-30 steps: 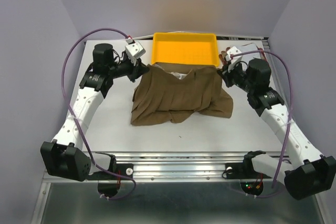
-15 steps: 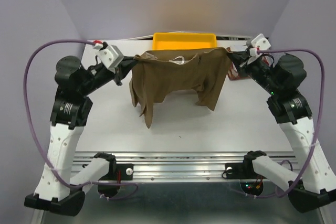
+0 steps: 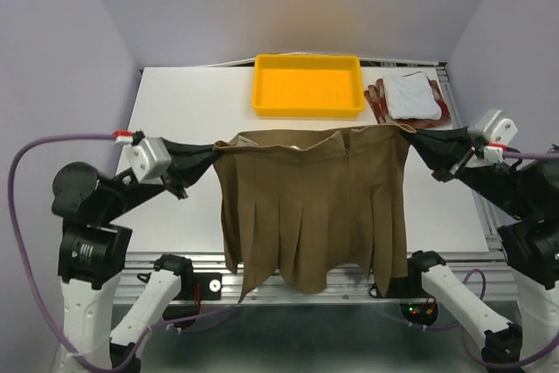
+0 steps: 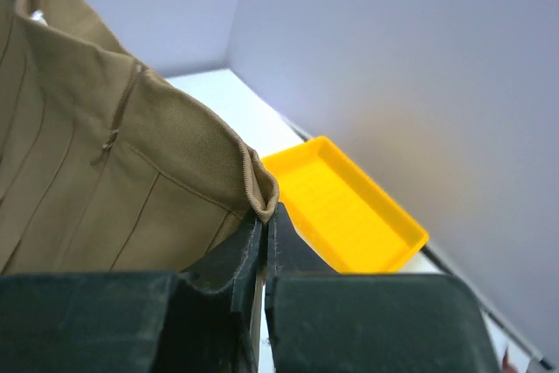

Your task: Fold and stack the skirts

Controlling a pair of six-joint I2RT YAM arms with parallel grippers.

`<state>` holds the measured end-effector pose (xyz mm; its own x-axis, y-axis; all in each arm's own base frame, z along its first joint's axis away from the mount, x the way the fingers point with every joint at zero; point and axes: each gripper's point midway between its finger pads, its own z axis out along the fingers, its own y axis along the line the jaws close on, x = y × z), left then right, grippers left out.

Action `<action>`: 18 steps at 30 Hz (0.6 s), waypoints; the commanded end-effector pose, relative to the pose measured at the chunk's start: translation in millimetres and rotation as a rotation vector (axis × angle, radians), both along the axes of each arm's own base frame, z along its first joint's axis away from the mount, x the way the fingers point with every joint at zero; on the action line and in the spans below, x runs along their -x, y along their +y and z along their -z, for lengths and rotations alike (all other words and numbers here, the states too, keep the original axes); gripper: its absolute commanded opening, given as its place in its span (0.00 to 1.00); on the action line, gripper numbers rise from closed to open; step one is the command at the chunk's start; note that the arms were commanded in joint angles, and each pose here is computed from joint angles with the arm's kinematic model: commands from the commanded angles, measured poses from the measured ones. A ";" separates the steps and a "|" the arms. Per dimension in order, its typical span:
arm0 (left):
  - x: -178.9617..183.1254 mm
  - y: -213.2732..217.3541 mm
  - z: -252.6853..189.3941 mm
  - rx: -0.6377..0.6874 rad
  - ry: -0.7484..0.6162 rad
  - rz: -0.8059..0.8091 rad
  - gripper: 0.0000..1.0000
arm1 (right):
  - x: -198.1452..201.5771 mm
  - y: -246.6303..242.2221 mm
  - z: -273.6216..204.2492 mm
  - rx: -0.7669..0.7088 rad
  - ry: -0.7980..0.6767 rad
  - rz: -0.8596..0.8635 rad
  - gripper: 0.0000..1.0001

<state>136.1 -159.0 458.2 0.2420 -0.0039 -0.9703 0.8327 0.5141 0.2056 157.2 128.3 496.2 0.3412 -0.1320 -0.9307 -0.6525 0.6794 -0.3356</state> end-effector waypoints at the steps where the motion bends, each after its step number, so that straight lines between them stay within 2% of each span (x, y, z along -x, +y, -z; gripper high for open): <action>1: -41.4 -19.6 26.4 0.086 0.245 0.068 0.00 | -55.5 11.8 29.1 -0.054 0.153 0.019 0.01; 2: -48.2 -25.9 20.9 0.091 0.233 0.095 0.00 | -68.8 20.6 34.8 -0.071 0.205 -0.009 0.01; 4: -51.1 -38.4 9.2 0.072 0.206 0.142 0.00 | -71.8 32.7 26.4 -0.083 0.204 -0.080 0.01; 6: -62.5 -37.6 -1.4 0.082 0.202 0.104 0.00 | -82.4 33.0 16.4 -0.109 0.186 -0.064 0.01; 8: -88.3 -26.2 -21.0 0.076 0.168 -0.032 0.00 | -100.3 23.8 2.9 -0.102 0.148 0.018 0.01; 9: -97.7 -18.4 -29.5 0.066 0.124 -0.100 0.00 | -115.2 7.2 -2.5 -0.077 0.102 0.135 0.01; 10: -108.5 -5.8 -45.3 0.057 0.054 -0.194 0.00 | -124.4 -4.0 -10.8 -0.082 0.067 0.210 0.01; 11: -130.0 19.8 -51.5 0.072 0.038 -0.381 0.00 | -131.1 -15.8 -16.9 -0.083 0.028 0.282 0.01; 14: -152.9 53.9 -64.9 0.057 -0.025 -0.600 0.00 | -147.8 -45.7 -31.9 -0.061 -0.060 0.463 0.01; 17: -148.7 53.1 -74.5 0.069 -0.076 -0.588 0.00 | -153.0 -50.6 -37.1 -0.067 -0.074 0.496 0.01; 18: -140.2 35.7 -70.9 0.029 -0.091 -0.478 0.00 | -153.4 -46.8 -35.2 -0.052 -0.068 0.476 0.01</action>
<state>284.8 -150.9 472.2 0.0859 0.0506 -0.9950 0.6174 0.7812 0.0930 311.2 128.3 455.0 0.1253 -0.1987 -0.9720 -0.5112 0.8267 -0.2349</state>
